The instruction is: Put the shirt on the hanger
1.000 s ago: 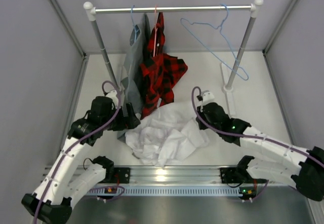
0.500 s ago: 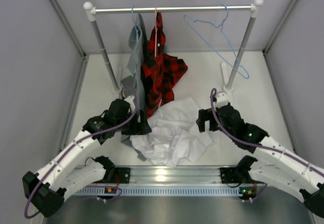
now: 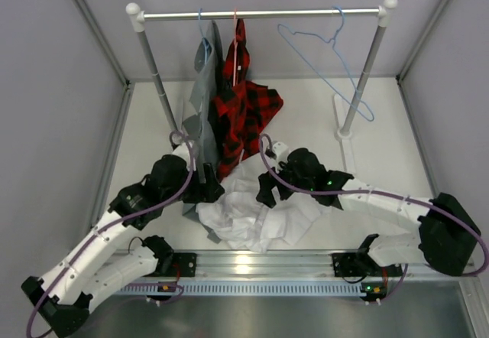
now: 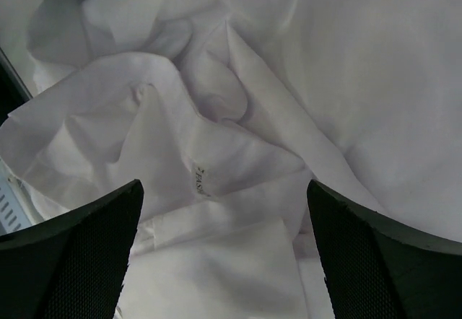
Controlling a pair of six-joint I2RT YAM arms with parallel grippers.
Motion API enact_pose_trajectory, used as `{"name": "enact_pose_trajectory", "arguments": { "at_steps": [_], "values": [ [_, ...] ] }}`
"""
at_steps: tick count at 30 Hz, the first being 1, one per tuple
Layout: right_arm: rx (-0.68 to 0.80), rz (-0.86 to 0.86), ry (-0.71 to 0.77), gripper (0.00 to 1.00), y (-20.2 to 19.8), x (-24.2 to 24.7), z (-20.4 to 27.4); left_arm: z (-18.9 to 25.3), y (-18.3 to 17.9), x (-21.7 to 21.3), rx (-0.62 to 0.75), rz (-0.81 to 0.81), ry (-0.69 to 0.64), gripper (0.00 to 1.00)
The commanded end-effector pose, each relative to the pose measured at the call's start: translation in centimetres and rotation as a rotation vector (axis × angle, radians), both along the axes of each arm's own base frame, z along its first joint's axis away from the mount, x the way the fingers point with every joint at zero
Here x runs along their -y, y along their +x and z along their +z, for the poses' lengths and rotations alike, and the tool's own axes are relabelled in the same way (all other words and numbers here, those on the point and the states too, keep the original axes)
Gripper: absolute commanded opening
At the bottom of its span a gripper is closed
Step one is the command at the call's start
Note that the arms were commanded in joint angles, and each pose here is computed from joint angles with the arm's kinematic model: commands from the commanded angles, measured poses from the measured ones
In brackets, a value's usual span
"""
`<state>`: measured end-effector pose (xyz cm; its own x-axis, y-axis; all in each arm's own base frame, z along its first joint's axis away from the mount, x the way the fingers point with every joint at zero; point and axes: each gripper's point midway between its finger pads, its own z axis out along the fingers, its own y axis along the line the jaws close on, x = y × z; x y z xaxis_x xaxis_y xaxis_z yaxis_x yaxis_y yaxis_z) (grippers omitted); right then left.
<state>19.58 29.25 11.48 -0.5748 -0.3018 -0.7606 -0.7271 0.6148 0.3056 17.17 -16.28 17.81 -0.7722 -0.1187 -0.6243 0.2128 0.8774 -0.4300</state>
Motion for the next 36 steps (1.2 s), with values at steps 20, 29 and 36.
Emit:
{"name": "enact_pose_trajectory", "arguments": {
  "at_steps": [20,29,36],
  "values": [
    [-0.113,-0.241,-0.254,0.7,-0.5,2.9,-6.2,8.6,0.9,-6.1,0.41,0.205,-0.031,0.88],
    [-0.054,-0.244,-0.168,0.01,-0.4,2.0,-3.5,8.7,0.8,-6.3,0.42,0.211,-0.035,0.87],
    [0.069,-0.288,-0.054,0.0,0.1,3.3,1.5,8.8,0.9,-6.2,0.421,0.204,-0.036,0.87]
  ]
}}
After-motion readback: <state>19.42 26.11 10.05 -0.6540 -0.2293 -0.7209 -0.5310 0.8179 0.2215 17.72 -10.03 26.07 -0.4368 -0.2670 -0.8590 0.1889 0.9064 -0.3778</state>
